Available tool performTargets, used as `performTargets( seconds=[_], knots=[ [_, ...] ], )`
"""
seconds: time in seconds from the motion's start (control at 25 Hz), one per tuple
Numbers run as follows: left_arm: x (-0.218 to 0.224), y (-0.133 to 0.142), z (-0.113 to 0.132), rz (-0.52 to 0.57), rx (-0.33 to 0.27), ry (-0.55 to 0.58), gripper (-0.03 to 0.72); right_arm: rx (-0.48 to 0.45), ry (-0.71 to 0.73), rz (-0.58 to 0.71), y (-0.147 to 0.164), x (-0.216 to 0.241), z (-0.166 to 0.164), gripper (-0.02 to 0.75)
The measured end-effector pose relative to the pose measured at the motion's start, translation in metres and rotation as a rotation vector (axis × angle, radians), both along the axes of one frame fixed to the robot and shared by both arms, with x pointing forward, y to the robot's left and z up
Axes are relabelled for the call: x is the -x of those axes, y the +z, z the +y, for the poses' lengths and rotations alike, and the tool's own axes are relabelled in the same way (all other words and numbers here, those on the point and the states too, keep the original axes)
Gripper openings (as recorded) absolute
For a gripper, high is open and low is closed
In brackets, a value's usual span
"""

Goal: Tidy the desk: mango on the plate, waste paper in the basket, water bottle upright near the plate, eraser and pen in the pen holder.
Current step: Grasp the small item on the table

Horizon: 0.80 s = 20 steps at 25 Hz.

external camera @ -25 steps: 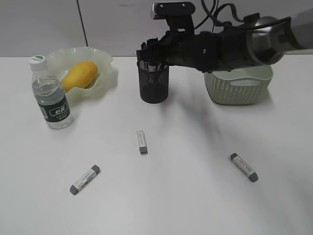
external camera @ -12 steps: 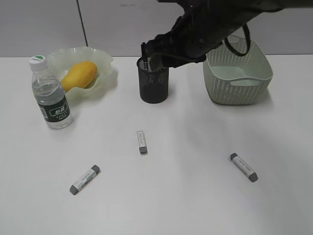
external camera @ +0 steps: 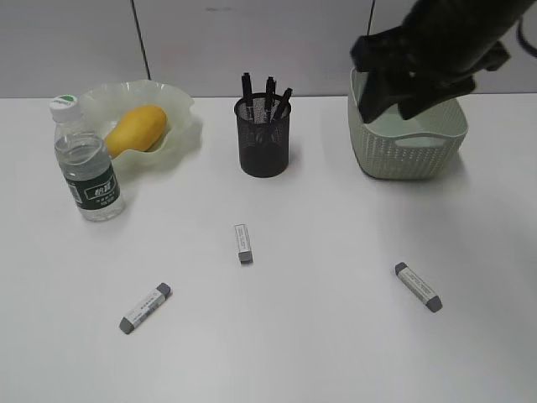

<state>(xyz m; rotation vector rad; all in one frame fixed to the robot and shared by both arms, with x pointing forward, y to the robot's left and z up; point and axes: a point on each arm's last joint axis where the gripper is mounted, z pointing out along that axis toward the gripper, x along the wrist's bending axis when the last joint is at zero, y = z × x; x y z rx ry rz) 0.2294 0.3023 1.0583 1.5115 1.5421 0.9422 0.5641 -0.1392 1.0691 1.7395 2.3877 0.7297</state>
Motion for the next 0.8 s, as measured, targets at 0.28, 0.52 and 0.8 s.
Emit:
performTargets(
  seconds=[0.28,0.52,0.8],
  knots=[
    [0.000,0.000,0.000,0.000,0.000,0.000,0.239,0.107,-0.165,0.063,0.013,-0.004,-0.075,0.414],
    [0.000,0.000,0.000,0.000,0.001,-0.001,0.239,0.164,-0.228,0.127,0.008,0.012,-0.115,0.414],
    [0.000,0.000,-0.001,0.000,0.008,-0.006,0.239,0.151,-0.227,0.176,0.006,0.072,-0.121,0.414]
  ],
)
